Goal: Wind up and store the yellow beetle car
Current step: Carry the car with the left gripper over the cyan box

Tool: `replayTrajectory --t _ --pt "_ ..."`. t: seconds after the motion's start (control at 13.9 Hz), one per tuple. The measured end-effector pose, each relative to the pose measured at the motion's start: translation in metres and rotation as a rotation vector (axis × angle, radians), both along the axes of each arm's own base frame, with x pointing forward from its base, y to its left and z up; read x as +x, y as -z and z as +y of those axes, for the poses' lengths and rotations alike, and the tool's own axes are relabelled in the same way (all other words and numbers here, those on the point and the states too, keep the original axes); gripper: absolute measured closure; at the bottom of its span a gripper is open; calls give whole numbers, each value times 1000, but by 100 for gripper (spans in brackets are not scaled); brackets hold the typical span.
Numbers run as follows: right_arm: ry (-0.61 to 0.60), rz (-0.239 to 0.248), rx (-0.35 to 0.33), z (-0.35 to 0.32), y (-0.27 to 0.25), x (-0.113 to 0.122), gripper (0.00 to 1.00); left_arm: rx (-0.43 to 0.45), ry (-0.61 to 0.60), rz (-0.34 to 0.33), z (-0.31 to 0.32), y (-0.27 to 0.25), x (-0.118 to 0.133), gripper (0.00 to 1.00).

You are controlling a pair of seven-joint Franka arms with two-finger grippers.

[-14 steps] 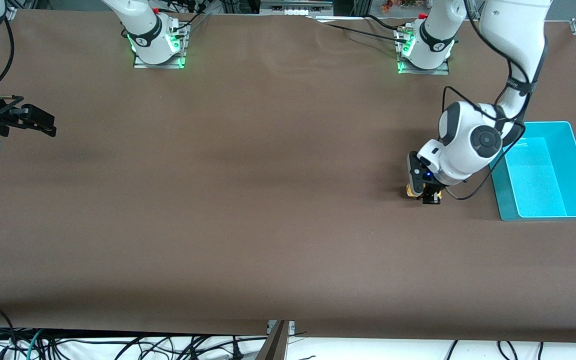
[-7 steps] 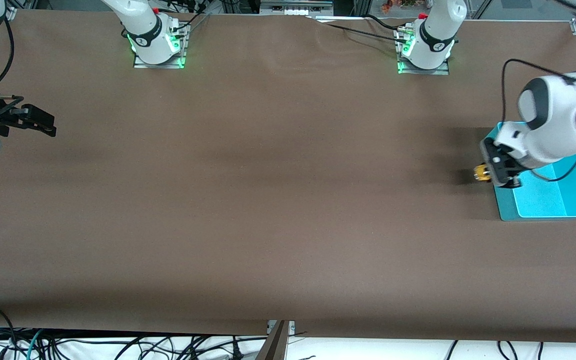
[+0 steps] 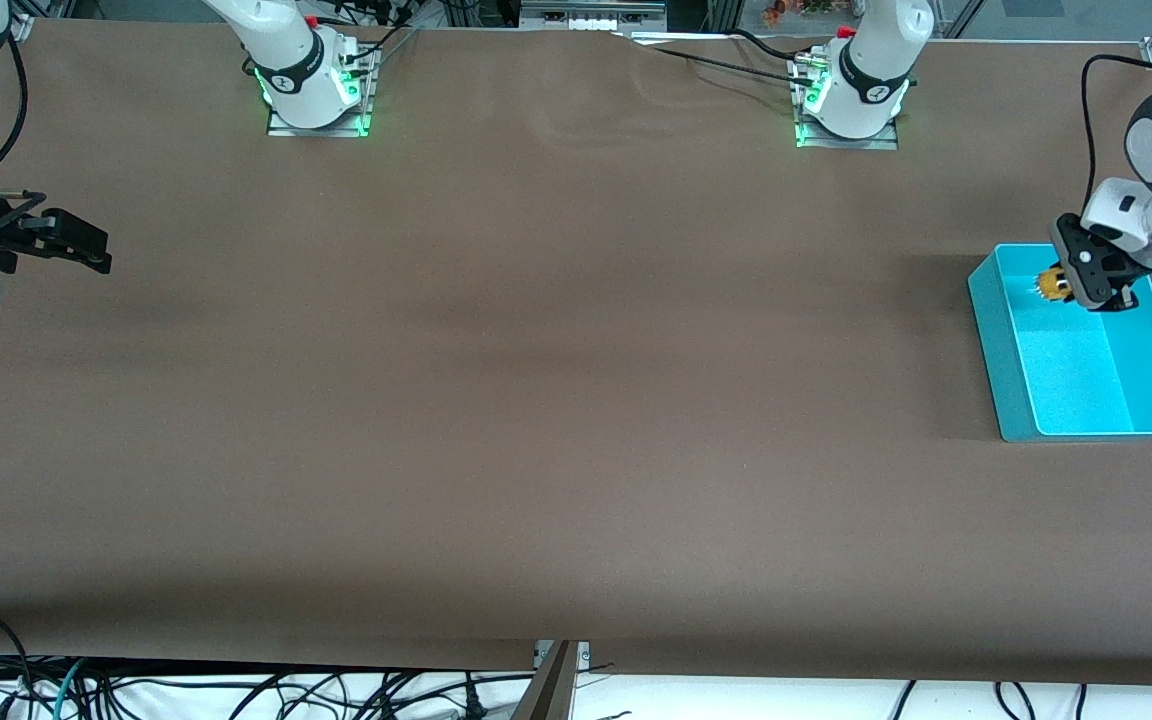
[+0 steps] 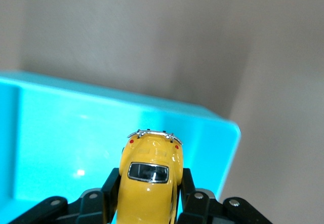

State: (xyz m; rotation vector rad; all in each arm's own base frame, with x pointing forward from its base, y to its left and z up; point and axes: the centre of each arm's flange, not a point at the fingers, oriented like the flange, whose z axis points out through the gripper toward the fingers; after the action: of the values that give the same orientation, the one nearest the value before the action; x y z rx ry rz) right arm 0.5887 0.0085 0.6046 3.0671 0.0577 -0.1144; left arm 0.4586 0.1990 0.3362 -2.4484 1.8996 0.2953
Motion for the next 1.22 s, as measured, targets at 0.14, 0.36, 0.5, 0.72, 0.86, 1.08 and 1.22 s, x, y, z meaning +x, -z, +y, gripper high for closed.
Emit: replayTrajectory --t 0.14,0.36,0.5,0.72,0.86,1.08,1.22 --pt "1 0 0 0 0 0 0 1 31 -8 13 20 -22 49" --pt "2 0 0 -1 0 0 0 -16 109 -10 10 42 -38 49" --pt "3 0 0 -2 0 0 0 -17 145 -5 8 53 -40 49" --pt "5 0 0 -3 0 0 0 4 169 17 12 77 -40 49" --pt "5 0 0 -3 0 0 0 10 157 32 21 89 -45 49" --pt "5 0 0 -3 0 0 0 9 128 74 37 110 -58 49" --pt "5 0 0 -3 0 0 0 18 132 92 42 127 -59 49"
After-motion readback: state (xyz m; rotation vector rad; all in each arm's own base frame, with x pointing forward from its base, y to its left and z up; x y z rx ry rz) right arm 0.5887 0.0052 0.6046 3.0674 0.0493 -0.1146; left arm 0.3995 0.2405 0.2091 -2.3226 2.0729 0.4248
